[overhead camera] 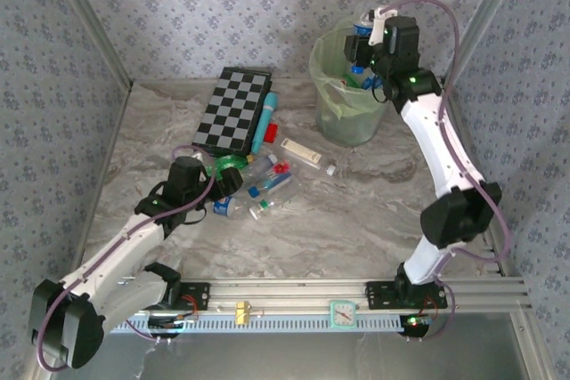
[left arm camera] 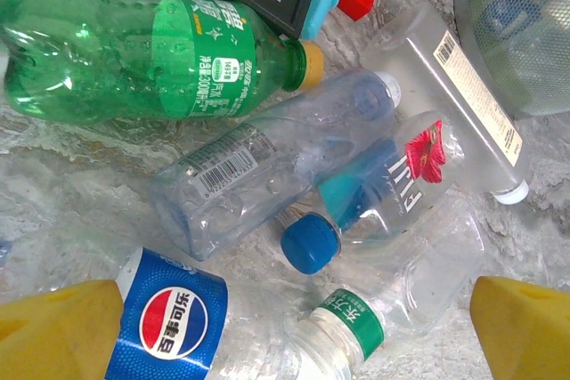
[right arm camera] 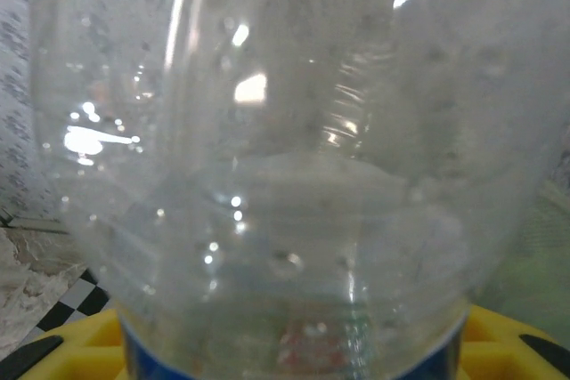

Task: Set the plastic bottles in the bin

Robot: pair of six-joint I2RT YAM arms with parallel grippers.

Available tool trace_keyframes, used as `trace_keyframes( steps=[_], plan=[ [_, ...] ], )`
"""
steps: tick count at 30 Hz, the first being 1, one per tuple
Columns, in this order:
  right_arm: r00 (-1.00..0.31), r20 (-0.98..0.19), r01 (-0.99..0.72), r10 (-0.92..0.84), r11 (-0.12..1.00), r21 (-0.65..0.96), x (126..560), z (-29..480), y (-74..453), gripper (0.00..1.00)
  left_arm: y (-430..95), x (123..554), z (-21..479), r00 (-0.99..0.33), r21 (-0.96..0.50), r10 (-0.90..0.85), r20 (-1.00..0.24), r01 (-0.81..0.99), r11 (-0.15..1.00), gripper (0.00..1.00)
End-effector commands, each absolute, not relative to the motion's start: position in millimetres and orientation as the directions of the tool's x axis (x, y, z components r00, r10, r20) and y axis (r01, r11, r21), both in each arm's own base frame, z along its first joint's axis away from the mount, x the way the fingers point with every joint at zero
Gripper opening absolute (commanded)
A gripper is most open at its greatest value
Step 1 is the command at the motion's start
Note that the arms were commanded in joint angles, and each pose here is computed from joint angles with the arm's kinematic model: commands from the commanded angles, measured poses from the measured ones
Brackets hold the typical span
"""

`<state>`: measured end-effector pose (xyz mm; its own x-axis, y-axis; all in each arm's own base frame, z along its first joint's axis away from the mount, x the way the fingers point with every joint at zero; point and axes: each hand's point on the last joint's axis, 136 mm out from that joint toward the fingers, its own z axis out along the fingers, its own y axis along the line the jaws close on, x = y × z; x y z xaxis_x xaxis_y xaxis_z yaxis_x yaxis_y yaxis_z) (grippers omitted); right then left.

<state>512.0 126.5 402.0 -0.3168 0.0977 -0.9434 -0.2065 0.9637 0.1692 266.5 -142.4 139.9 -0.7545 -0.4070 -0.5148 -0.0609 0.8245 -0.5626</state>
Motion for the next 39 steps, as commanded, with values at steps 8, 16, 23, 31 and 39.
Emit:
trace_keyframes(
  steps=[8,16,23,31,39],
  plan=[
    [-0.606,-0.779,-0.175,0.16,0.929,0.326,545,331,145,0.39,-137,262,138,-0.752,-0.557,-0.419,-0.508,-0.084,0.826,1.0],
    [-0.67,-0.723,-0.153,0.167,0.922,0.355,552,297,155,0.41,-137,262,139,-0.755,-0.554,-0.414,-0.509,-0.081,0.829,1.0],
    [-0.687,-0.708,-0.158,0.163,0.917,0.365,552,288,165,0.53,-139,263,140,-0.754,-0.562,-0.424,-0.501,-0.089,0.822,1.0],
    [-0.645,-0.744,-0.157,0.174,0.923,0.352,546,315,159,0.88,-138,262,139,-0.756,-0.56,-0.426,-0.498,-0.095,0.823,1.0],
    [-0.521,-0.839,-0.131,0.16,0.956,0.264,514,370,129,1.0,-134,263,137,-0.744,-0.561,-0.45,-0.494,-0.123,0.819,1.0]
  ],
)
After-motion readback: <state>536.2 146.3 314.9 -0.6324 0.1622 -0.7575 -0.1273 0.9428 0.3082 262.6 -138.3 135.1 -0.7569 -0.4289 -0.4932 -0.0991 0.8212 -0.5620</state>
